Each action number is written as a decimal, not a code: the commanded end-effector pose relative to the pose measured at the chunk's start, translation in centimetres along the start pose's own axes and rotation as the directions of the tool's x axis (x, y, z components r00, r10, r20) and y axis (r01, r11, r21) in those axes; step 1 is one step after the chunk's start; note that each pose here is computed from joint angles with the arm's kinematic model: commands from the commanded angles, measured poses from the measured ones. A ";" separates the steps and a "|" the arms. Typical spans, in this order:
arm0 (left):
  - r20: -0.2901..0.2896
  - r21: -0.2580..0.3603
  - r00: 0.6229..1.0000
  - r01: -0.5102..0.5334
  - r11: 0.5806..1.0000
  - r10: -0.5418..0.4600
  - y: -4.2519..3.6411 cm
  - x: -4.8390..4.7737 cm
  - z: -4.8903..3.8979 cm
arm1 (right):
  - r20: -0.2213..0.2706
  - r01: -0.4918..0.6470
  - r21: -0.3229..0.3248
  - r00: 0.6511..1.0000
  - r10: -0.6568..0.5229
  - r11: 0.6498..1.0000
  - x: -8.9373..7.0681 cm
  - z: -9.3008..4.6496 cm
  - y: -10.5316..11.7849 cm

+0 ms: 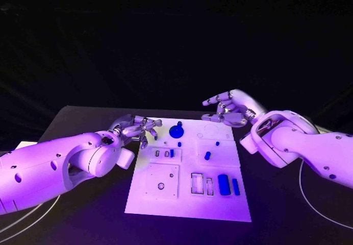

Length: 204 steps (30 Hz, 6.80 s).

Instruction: Assemble the parts on the task board

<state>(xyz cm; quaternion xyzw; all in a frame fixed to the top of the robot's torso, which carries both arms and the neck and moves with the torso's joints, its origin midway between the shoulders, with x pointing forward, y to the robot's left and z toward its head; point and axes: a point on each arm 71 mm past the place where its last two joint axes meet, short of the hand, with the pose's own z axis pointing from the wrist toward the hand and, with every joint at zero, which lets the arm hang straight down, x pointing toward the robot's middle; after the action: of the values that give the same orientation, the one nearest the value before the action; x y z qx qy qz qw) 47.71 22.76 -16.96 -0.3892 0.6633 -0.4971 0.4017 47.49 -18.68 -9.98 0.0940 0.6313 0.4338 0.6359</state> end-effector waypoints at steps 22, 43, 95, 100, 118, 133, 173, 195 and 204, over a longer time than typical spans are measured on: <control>-0.338 -0.314 0.612 -0.789 0.527 0.715 -0.48 3.36 4.63 | -0.085 -0.057 0.159 0.994 0.072 0.986 -1.8 -0.8 -3.8; -0.402 -0.312 0.561 -0.827 0.467 0.724 -0.48 4.71 6.46 | -0.110 -0.050 0.159 0.992 0.068 0.986 -1.1 -0.4 -3.8; -0.442 -0.282 0.555 -0.832 0.479 0.705 -0.63 6.56 7.07 | -0.160 -0.056 0.166 0.984 0.083 0.984 0.3 0.2 -3.9; -0.436 -0.280 0.566 -0.824 0.492 0.700 -0.69 6.70 7.07 | -0.166 -0.057 0.170 0.982 0.086 0.984 0.5 0.3 -4.0; -0.418 -0.299 0.613 -0.789 0.536 0.670 -0.50 5.80 6.69 | -0.181 -0.056 0.179 0.979 0.089 0.982 0.8 0.3 -4.2; -0.380 -0.290 0.600 -0.800 0.525 0.704 -0.55 4.93 6.28 | -0.225 -0.084 0.184 0.966 0.125 0.979 1.5 0.3 -4.5; -0.468 -0.237 0.450 -0.893 0.383 0.760 -0.20 5.85 6.11 | -0.219 -0.090 0.153 0.968 0.123 0.984 1.6 0.3 -4.3; -0.491 -0.256 0.474 -0.881 0.399 0.731 0.11 5.83 6.60 | -0.224 -0.080 0.148 0.968 0.112 0.986 1.8 0.1 -3.9; -0.491 -0.264 0.487 -0.873 0.410 0.722 0.14 5.97 6.99 | -0.229 -0.071 0.140 0.968 0.102 0.988 1.9 0.0 -3.6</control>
<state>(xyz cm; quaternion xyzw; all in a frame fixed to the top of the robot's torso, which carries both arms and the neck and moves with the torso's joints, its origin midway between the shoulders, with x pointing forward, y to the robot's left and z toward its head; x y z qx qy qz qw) 52.13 15.13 -18.78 -0.0299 0.9126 -0.1111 0.3923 48.71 -19.54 -13.80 0.1168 0.7253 0.4306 0.5242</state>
